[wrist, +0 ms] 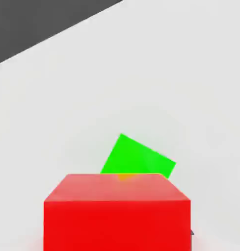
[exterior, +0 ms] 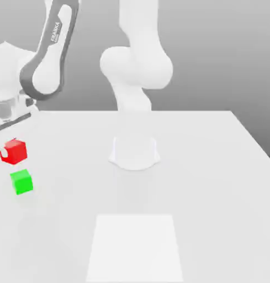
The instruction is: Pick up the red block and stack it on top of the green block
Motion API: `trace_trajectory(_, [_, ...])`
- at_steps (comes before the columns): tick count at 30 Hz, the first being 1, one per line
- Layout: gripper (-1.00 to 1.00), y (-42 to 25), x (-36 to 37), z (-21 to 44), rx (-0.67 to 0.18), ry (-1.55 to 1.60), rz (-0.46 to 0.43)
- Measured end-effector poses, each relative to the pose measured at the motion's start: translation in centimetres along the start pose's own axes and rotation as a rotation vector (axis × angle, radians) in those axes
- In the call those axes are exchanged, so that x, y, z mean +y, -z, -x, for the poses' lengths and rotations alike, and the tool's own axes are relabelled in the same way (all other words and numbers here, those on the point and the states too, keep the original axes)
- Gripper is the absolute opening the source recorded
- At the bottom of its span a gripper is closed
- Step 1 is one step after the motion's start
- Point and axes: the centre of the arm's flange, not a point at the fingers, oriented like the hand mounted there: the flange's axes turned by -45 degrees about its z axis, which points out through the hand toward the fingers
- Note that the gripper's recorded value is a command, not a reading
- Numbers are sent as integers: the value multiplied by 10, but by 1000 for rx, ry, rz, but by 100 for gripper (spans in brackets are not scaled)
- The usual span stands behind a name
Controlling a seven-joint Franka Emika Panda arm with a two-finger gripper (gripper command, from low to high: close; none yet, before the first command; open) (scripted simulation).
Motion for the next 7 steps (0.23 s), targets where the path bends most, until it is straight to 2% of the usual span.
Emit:
trace_trajectory(3, [-100,-30,1,-1,0,-8,0])
trace_trajectory(4, [100,-38,2,-1,0,-9,0])
trace_trajectory(7, [100,-38,2,-1,0,-9,0])
